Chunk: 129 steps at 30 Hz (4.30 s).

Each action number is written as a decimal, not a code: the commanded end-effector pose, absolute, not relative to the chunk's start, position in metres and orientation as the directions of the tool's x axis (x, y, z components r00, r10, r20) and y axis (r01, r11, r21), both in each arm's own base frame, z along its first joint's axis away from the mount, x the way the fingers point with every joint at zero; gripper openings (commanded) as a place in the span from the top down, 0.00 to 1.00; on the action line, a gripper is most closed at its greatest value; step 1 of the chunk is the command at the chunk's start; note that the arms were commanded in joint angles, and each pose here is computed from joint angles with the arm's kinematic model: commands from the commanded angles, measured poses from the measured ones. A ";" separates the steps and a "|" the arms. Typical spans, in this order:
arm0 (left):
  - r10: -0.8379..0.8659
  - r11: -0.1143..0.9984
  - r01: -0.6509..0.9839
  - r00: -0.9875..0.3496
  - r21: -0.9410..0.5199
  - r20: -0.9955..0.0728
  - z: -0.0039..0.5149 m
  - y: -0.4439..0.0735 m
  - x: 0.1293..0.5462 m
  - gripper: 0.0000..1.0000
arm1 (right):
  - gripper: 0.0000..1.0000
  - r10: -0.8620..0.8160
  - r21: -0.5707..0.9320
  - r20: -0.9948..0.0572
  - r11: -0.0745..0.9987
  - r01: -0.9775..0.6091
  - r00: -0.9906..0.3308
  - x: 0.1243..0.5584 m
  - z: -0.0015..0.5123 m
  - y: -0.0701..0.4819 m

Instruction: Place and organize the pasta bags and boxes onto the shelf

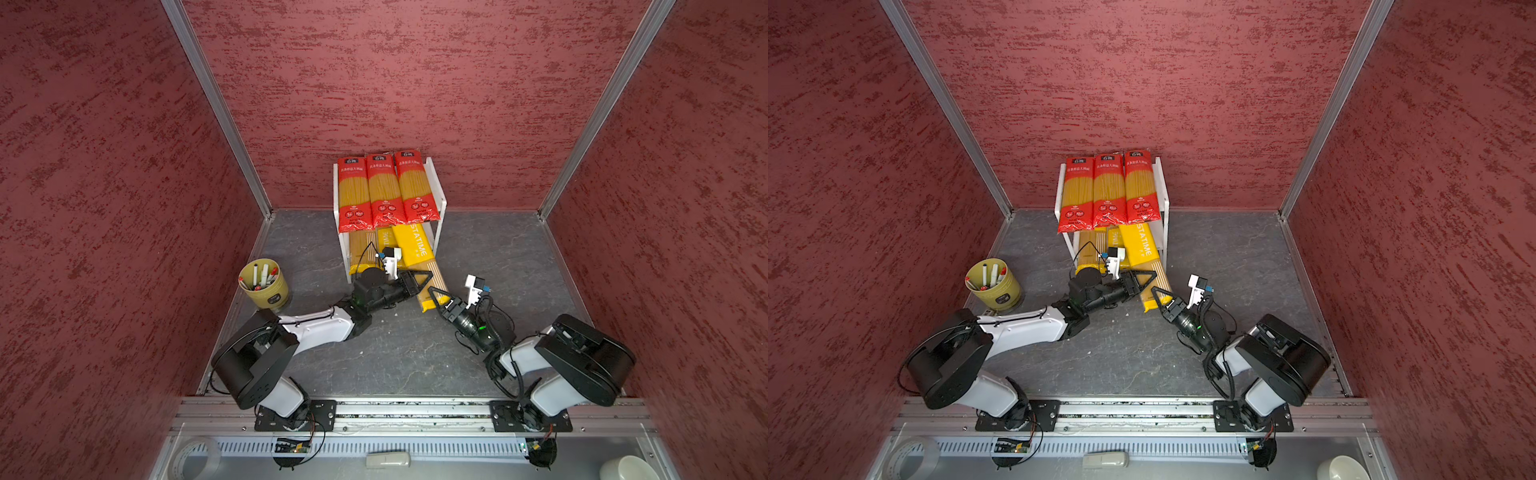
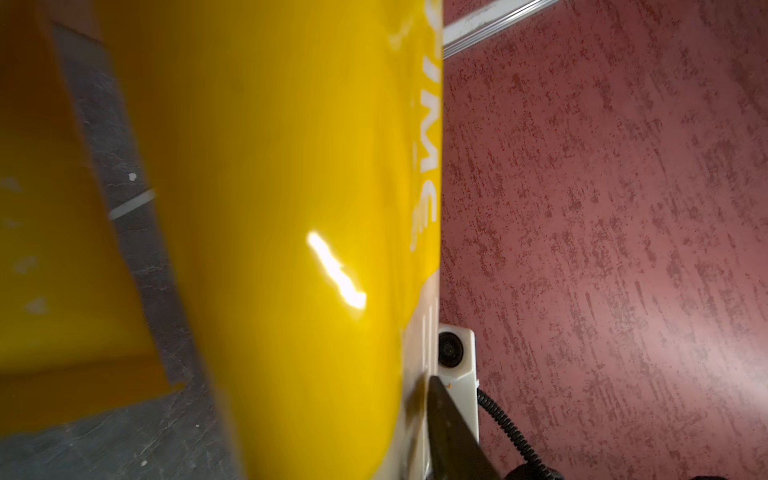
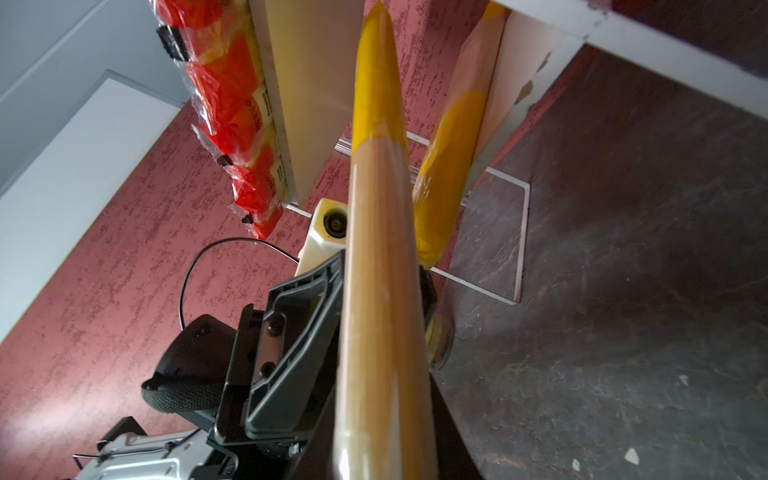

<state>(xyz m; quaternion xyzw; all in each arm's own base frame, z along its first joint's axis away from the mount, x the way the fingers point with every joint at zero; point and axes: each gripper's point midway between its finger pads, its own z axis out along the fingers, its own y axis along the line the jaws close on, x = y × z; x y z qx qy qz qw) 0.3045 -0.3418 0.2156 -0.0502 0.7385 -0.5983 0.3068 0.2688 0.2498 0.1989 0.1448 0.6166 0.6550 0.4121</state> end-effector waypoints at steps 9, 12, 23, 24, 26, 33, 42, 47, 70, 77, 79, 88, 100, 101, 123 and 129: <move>-0.525 0.300 0.382 -0.699 -0.874 -0.486 0.260 -0.297 0.294 0.39 | 1.00 0.843 0.877 -0.289 0.043 -0.479 -0.454 0.310 0.261 0.242; -0.529 0.372 0.356 -0.678 -0.858 -0.510 0.247 -0.280 0.282 0.38 | 1.00 0.866 0.897 -0.224 0.005 -0.441 -0.448 0.334 0.261 0.238; -0.516 0.558 0.286 -0.616 -0.779 -0.596 0.218 -0.223 0.248 0.37 | 1.00 0.868 0.956 -0.209 0.085 -0.279 -0.451 0.407 0.255 0.249; -0.516 0.563 0.281 -0.615 -0.777 -0.597 0.216 -0.220 0.246 0.37 | 1.00 0.866 0.960 -0.211 0.095 -0.264 -0.454 0.412 0.254 0.249; -0.518 0.566 0.279 -0.612 -0.776 -0.598 0.215 -0.217 0.244 0.37 | 0.97 0.863 0.965 -0.212 0.112 -0.235 -0.459 0.418 0.251 0.249; -0.498 0.577 0.288 -0.618 -0.764 -0.609 0.213 -0.221 0.245 0.37 | 0.80 0.826 0.972 -0.212 0.125 -0.197 -0.522 0.427 0.236 0.265; -0.416 0.673 0.308 -0.593 -0.672 -0.689 0.212 -0.209 0.239 0.36 | 0.41 0.737 0.945 -0.324 0.276 -0.173 -0.594 0.395 0.211 0.260; -0.342 0.771 0.289 -0.565 -0.568 -0.751 0.205 -0.188 0.236 0.33 | 0.39 0.694 0.894 -0.407 0.435 -0.104 -0.594 0.366 0.175 0.227; -0.067 0.922 -0.387 -0.211 0.020 -0.975 0.175 0.023 0.318 0.28 | 0.21 0.032 0.038 -0.999 0.874 0.484 0.020 0.351 0.228 -0.012; -0.241 0.927 -0.331 -0.161 -0.178 -0.957 0.142 0.044 0.335 0.27 | 0.22 0.100 0.116 -0.993 0.846 0.520 0.059 0.334 0.190 -0.054; -0.230 0.942 -0.285 -0.164 -0.178 -0.959 0.143 0.040 0.345 0.27 | 0.22 0.081 0.088 -0.996 0.844 0.529 0.036 0.339 0.181 -0.058; -0.190 0.969 -0.183 -0.127 -0.165 -0.973 0.145 0.041 0.367 0.27 | 0.20 0.051 0.054 -0.999 0.874 0.484 0.018 0.354 0.161 -0.059; -0.142 0.985 -0.122 -0.196 -0.120 -0.970 0.117 0.027 0.391 0.25 | 0.08 0.081 0.051 -0.994 0.936 0.349 -0.074 0.381 0.147 -0.052; -0.144 0.985 -0.123 -0.205 -0.120 -0.968 0.116 0.027 0.392 0.25 | 0.07 0.087 0.055 -0.993 0.938 0.341 -0.079 0.383 0.146 -0.053; -0.112 0.986 -0.143 -0.230 -0.080 -0.967 0.115 0.024 0.398 0.01 | 0.01 0.115 0.094 -0.991 0.958 0.270 -0.062 0.379 0.136 -0.051; -0.103 0.988 -0.135 -0.234 -0.073 -0.967 0.115 0.021 0.399 0.01 | 0.01 0.115 0.095 -0.991 0.958 0.270 -0.062 0.379 0.136 -0.051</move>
